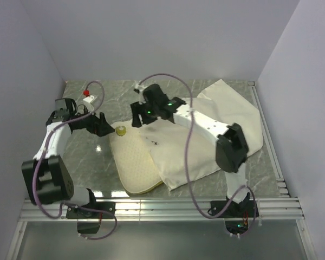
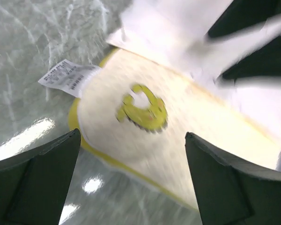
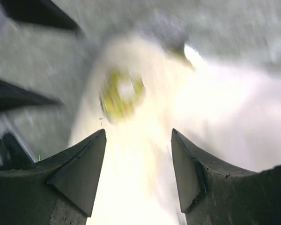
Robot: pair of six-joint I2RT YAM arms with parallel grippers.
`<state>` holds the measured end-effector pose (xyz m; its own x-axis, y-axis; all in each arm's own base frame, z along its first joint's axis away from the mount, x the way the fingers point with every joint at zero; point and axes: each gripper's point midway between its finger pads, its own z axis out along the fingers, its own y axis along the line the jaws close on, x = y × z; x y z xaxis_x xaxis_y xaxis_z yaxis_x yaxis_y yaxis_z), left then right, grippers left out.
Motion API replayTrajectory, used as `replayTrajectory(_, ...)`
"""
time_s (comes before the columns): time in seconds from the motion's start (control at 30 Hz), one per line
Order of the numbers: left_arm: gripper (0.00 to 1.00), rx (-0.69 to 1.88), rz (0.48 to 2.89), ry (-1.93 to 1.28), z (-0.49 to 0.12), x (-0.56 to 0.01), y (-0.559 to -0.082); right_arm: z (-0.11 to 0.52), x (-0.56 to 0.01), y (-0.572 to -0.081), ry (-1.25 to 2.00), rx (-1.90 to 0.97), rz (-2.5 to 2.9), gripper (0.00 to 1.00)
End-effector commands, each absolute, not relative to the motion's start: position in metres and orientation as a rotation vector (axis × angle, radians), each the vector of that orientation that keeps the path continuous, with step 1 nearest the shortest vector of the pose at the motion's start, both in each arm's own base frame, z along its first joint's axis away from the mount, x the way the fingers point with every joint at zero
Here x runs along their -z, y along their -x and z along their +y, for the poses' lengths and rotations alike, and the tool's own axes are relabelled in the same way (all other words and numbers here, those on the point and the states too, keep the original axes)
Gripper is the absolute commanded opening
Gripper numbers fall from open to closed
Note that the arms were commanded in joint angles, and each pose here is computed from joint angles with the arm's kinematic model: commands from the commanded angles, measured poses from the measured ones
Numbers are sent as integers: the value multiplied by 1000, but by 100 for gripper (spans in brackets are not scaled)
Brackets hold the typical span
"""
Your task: Put the pillow into the pillowcase
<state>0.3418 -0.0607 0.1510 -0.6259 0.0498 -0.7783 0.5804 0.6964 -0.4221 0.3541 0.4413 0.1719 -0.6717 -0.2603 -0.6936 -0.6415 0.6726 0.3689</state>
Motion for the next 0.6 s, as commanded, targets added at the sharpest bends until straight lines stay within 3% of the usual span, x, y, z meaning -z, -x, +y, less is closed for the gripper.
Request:
replayTrajectory(0.0, 99, 635, 2043, -965, -68, -169, -287, 371, -238, -345, 632, -831, 2186, 66)
replayTrajectory(0.17, 99, 481, 1878, -1549, -117, -134, -209, 290, -208, -303, 599, -761, 2285, 60)
replayTrajectory(0.37, 97, 496, 1672, -1894, -163, -94, -149, 203, -128, -282, 691, -386, 2555, 45)
replayTrajectory(0.43, 92, 507, 1654, -1910, -177, -83, -145, 194, -110, -281, 707, -309, 2616, 43)
replayTrajectory(0.57, 64, 564, 1633, -1960, -216, -61, -136, 206, -76, -302, 716, -288, 2668, 43)
